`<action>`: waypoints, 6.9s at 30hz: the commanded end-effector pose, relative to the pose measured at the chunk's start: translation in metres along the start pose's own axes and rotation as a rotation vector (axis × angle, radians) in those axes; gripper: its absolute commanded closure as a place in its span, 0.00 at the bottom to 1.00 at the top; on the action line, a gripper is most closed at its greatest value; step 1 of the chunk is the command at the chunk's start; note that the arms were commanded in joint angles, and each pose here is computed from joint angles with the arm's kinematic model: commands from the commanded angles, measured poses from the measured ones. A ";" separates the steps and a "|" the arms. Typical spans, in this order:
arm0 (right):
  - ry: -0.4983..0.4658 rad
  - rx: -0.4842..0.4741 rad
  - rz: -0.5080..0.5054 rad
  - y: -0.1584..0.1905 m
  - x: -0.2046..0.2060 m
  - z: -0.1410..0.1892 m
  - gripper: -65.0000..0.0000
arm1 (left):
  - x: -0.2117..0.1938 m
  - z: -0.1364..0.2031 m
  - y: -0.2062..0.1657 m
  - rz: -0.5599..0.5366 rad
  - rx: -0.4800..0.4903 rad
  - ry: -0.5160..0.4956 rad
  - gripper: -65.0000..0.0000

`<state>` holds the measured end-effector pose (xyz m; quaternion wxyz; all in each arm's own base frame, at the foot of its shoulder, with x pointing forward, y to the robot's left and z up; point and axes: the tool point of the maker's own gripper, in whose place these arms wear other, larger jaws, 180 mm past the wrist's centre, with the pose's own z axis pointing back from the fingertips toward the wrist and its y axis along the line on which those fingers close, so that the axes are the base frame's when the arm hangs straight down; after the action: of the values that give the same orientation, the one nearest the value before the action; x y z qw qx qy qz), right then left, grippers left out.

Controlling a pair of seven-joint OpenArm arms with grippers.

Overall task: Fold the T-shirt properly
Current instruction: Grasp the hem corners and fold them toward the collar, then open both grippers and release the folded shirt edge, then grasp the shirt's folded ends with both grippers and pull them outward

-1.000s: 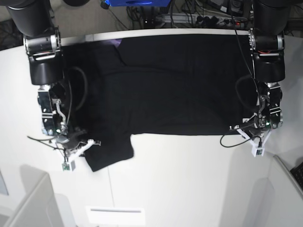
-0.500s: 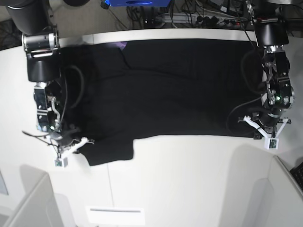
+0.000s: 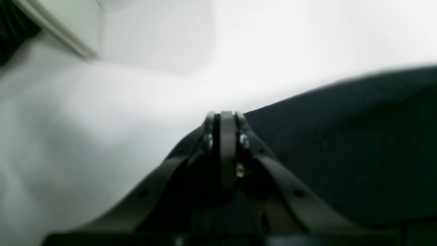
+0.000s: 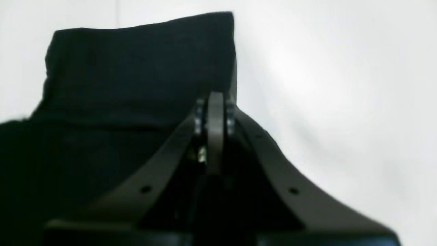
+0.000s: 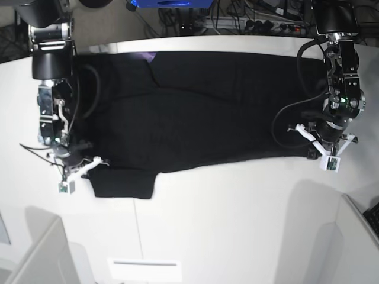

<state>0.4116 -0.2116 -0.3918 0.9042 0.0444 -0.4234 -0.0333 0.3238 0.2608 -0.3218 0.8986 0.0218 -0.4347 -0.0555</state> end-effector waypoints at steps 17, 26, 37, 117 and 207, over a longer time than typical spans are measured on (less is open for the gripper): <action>-0.068 -0.057 -0.065 -0.032 0.019 0.053 1.00 | 0.001 0.056 0.030 0.075 0.034 0.002 1.00; -0.056 -0.076 -0.077 -0.035 0.009 0.090 1.00 | -0.030 0.066 0.032 0.070 0.043 0.084 1.00; -0.019 -0.099 -0.130 -0.036 -0.013 0.121 1.00 | -0.049 0.073 0.027 0.062 0.037 0.132 1.00; 0.284 -0.015 -0.226 -0.009 -0.156 0.115 1.00 | -0.148 0.076 0.016 0.258 0.094 0.333 1.00; 0.061 -0.030 -0.171 -0.001 -0.083 0.141 1.00 | -0.094 0.020 0.076 0.367 0.025 0.158 1.00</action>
<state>0.2420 -0.2086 -0.3790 0.9204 0.0697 -0.3652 -0.1207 0.2451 0.3446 -0.3917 0.9332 -0.0424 -0.3336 0.1267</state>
